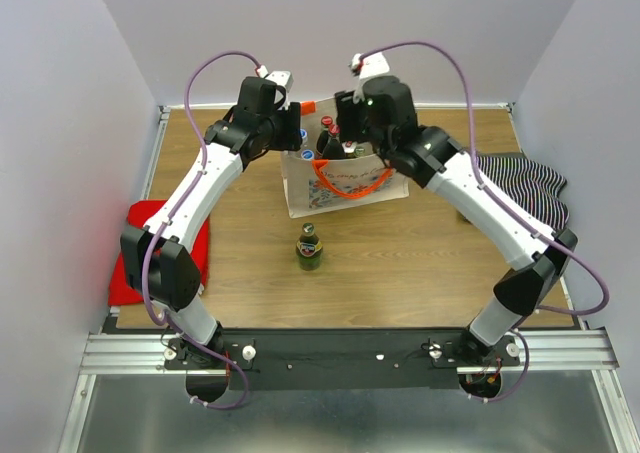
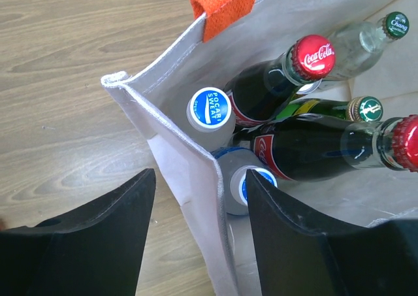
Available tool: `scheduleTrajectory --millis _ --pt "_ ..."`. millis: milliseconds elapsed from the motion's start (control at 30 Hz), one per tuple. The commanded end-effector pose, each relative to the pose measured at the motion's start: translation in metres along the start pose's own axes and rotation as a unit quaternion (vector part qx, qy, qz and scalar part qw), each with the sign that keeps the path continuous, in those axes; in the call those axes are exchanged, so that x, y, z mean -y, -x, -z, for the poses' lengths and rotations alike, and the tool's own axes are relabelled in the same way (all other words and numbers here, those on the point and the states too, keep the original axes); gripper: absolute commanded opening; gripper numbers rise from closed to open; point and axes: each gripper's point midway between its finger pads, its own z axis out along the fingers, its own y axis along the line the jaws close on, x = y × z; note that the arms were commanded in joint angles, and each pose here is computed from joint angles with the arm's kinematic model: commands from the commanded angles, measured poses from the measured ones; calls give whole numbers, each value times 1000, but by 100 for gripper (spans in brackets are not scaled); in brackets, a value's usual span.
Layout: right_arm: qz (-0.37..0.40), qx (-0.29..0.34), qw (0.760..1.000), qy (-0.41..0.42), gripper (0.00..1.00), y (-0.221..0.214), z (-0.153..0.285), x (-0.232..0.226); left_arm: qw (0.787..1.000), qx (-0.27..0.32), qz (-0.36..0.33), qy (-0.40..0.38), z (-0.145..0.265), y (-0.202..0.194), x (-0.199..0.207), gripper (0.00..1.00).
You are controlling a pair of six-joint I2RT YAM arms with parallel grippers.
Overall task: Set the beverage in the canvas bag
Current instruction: Pick up the drink from the center of the board.
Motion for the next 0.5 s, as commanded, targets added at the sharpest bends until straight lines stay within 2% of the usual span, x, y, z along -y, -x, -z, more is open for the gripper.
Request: scheduleTrajectory --millis 0,233,467 --pt "28 -28 999 18 64 -29 37 -39 1000 11 -2 4 4 11 -3 67" --pt "76 -77 993 44 64 -84 63 -102 1000 12 -2 4 4 10 -3 72" --pt "79 -94 990 75 64 -105 78 -135 1000 16 -2 6 8 11 -4 74"
